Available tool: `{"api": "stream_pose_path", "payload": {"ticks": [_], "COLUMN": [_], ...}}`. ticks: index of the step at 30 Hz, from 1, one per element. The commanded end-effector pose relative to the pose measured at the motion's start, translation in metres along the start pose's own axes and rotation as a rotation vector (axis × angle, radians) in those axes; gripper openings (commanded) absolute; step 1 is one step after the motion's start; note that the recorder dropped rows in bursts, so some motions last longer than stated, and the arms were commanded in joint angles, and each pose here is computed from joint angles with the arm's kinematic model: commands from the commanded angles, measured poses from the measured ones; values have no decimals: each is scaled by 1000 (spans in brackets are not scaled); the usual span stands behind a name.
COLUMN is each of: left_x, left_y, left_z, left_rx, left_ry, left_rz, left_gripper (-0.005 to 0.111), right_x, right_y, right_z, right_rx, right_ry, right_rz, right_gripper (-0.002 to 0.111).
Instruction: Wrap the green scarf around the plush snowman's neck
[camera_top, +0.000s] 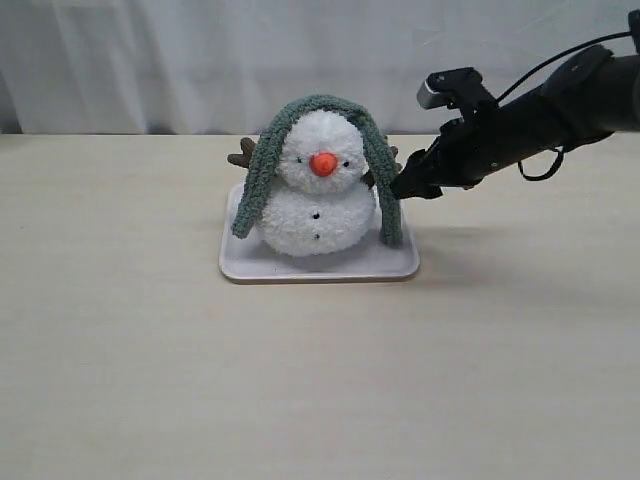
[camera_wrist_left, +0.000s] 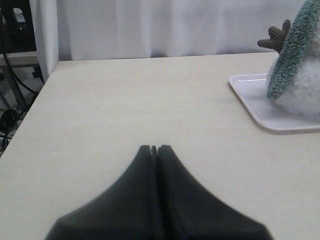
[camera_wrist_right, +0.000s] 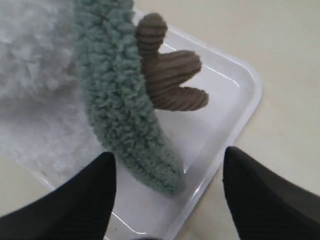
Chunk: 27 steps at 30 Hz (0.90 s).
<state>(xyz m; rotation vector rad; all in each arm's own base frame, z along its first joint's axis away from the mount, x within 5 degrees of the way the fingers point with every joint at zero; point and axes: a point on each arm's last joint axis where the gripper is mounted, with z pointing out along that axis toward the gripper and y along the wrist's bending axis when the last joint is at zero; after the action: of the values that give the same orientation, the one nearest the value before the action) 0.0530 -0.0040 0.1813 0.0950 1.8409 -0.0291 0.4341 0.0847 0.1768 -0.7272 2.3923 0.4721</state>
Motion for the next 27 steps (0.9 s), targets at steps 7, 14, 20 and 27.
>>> {"api": "stream_pose_path", "payload": {"ticks": [7, 14, 20, 27], "left_x": [-1, -1, -1, -1], "left_y": [0, 0, 0, 0], "left_z": [0, 0, 0, 0], "left_rx": [1, 1, 1, 1], "left_ry": [-16, -16, -13, -13], "left_rz": [-3, -3, -3, -3], "left_gripper": [0, 0, 0, 0], "right_x": [4, -2, -18, -41], "right_y": [15, 30, 47, 39], "right_z": [43, 26, 0, -9], "right_rx": [68, -41, -176, -101], "right_ry": [-14, 9, 48, 78], "right_rz": [-103, -103, 59, 194], "right_gripper": [41, 4, 4, 4]}}
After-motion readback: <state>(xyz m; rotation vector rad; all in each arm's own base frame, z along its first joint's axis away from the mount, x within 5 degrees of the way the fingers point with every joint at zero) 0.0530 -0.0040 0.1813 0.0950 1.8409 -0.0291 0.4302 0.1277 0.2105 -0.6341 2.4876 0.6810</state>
